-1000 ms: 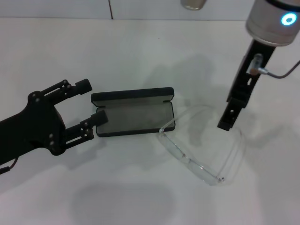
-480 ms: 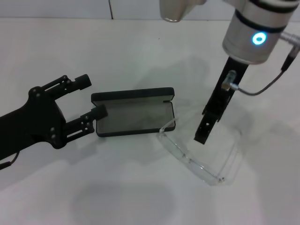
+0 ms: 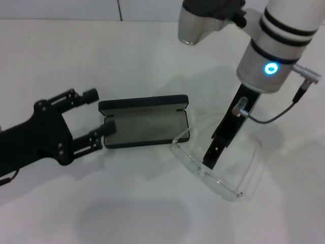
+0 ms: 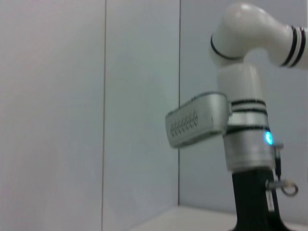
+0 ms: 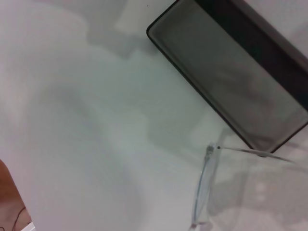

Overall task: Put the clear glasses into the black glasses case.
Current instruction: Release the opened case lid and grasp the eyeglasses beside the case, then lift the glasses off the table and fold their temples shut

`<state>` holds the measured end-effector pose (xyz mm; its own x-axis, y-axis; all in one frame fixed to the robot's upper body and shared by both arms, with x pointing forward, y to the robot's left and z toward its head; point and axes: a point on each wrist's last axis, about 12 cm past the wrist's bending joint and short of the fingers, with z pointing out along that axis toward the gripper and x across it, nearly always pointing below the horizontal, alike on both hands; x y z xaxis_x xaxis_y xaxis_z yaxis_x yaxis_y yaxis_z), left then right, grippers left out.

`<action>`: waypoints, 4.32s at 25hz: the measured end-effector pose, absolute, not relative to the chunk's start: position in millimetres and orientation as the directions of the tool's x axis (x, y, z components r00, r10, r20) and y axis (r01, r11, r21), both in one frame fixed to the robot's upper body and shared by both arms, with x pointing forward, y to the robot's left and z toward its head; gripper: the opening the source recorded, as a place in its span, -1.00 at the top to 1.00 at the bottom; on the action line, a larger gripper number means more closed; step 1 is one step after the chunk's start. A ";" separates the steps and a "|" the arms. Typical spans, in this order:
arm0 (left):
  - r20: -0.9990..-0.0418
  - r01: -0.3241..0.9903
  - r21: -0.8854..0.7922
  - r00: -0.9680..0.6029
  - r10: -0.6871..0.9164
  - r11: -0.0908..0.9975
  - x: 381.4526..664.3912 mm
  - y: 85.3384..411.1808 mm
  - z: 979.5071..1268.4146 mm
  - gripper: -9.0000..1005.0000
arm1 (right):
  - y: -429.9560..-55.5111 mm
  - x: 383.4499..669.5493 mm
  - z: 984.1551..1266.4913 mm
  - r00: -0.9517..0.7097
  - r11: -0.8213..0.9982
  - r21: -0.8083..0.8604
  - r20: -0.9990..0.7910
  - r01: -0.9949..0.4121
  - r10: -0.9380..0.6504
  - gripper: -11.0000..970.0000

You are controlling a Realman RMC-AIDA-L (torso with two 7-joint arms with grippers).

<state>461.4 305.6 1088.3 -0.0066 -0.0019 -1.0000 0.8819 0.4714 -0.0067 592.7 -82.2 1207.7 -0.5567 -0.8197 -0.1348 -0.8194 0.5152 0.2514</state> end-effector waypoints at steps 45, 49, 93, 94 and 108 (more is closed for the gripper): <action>-0.990 0.894 -0.049 -0.101 0.094 0.445 440.3 325.2 1077.1 -0.41 | -65.1 578.9 1162.2 -0.567 0.526 0.241 -0.150 -0.816 -0.810 -0.60; -0.991 0.894 -0.049 -0.101 0.093 0.445 440.2 324.8 1076.9 -0.41 | -64.8 578.7 1162.3 -0.566 0.524 0.244 -0.152 -0.816 -0.811 -0.47; -0.989 0.898 -0.051 -0.106 0.101 0.437 442.1 321.4 1075.4 -0.41 | -68.6 577.0 1159.4 -0.540 0.498 0.248 -0.150 -0.831 -0.828 0.61; -0.989 0.898 -0.052 -0.106 0.101 0.437 442.1 321.4 1075.4 -0.41 | -68.6 576.8 1159.6 -0.538 0.496 0.246 -0.149 -0.833 -0.830 0.62; -0.990 0.899 -0.047 -0.102 0.103 0.435 443.0 321.0 1076.2 -0.41 | -73.1 570.5 1163.5 -0.501 0.458 0.262 -0.124 -0.849 -0.857 0.76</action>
<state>443.0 321.0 1076.2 -0.1016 0.1027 -0.9895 0.8991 0.4352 -0.0471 570.5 -73.1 1163.5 -0.5007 -0.8567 -0.1239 -0.8493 0.4585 0.2619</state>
